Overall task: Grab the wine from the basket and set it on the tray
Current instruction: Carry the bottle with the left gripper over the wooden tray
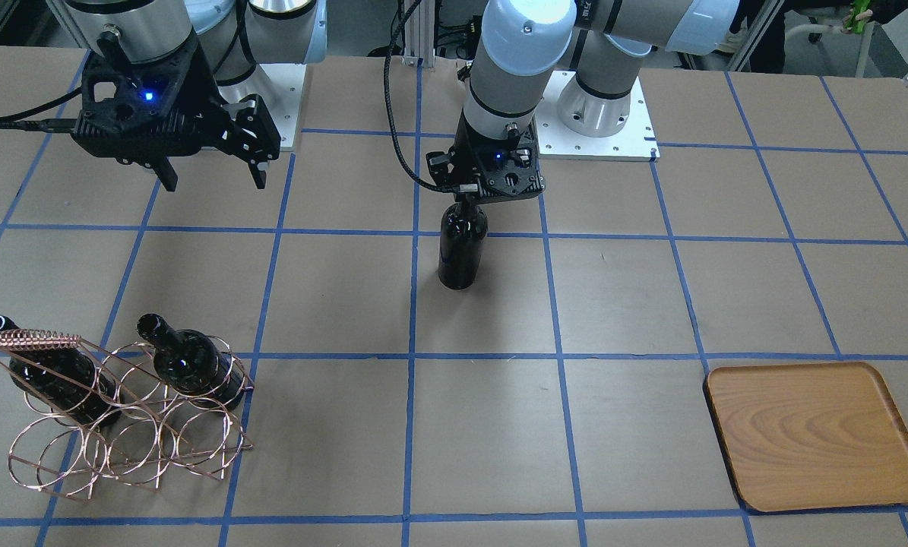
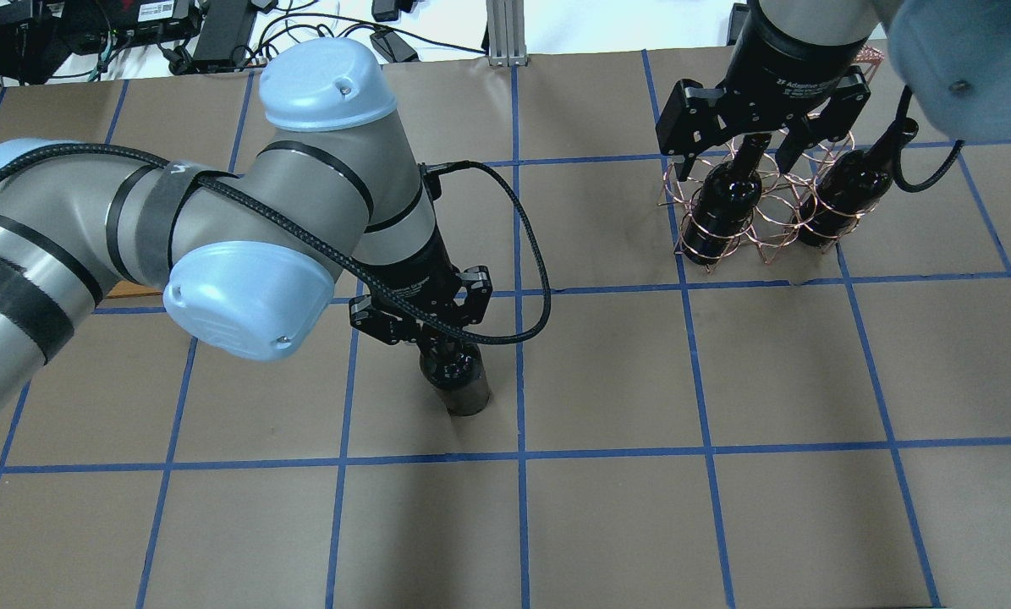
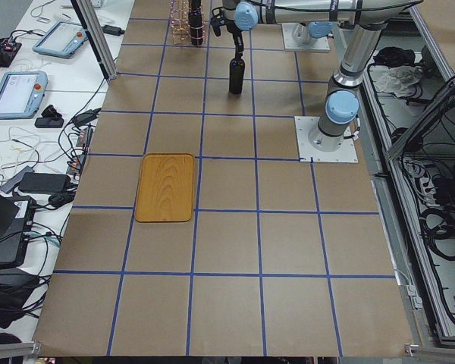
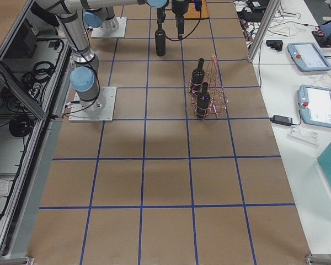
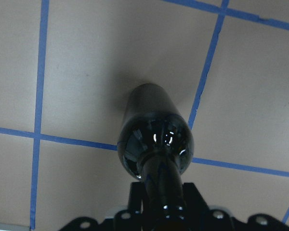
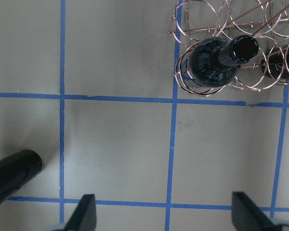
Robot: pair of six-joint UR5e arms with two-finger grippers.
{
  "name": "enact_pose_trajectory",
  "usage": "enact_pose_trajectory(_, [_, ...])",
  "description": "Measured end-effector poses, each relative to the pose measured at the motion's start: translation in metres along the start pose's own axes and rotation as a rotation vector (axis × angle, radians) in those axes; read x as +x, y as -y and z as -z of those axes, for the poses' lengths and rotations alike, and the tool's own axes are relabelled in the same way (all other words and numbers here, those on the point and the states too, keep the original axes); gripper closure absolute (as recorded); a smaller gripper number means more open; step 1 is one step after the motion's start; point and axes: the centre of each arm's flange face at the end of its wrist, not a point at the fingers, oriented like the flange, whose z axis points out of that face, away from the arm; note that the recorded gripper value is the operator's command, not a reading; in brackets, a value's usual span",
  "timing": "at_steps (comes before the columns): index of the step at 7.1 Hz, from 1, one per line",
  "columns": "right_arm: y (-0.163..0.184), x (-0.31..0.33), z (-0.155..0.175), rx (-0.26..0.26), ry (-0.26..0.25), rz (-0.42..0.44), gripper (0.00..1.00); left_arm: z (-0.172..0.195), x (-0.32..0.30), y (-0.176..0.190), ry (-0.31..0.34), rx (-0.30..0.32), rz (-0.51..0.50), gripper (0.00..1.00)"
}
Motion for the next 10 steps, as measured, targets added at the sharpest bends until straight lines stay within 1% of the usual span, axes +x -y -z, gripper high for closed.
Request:
enact_pose_trajectory(1, [0.0,0.0,-0.001,-0.002,0.0,-0.001,0.0,0.002,0.0,0.0,-0.001,0.004,-0.002,1.0])
enact_pose_trajectory(2, [-0.001,0.0,-0.002,-0.004,0.0,-0.001,0.0,0.01,-0.001,0.0,-0.008,0.023,-0.012,1.0])
enact_pose_trajectory(4, [-0.001,0.0,-0.003,-0.006,0.0,0.0,0.0,0.046,-0.01,0.013,-0.033,0.106,-0.084,1.0])
enact_pose_trajectory(5, [-0.001,0.0,-0.003,-0.006,0.0,0.001,0.0,0.071,-0.016,0.027,-0.042,0.153,-0.123,1.0])
enact_pose_trajectory(6, [-0.001,0.0,-0.004,-0.007,-0.001,0.002,0.0,0.096,-0.028,0.047,-0.048,0.187,-0.146,1.0])
enact_pose_trajectory(7, [-0.001,0.0,-0.004,-0.007,-0.001,0.002,0.0,0.116,-0.058,0.072,-0.05,0.196,-0.139,1.0])
enact_pose_trajectory(8, [-0.001,0.0,-0.004,-0.006,-0.001,0.002,0.0,0.131,-0.105,0.1,-0.06,0.183,-0.123,1.0])
enact_pose_trajectory(9, [-0.001,0.0,-0.004,-0.005,0.0,0.002,0.0,0.14,-0.149,0.123,-0.061,0.174,-0.145,1.0])
enact_pose_trajectory(10, [0.0,0.0,-0.004,-0.005,0.001,0.001,0.0,0.147,-0.189,0.147,-0.035,0.177,-0.189,1.0])
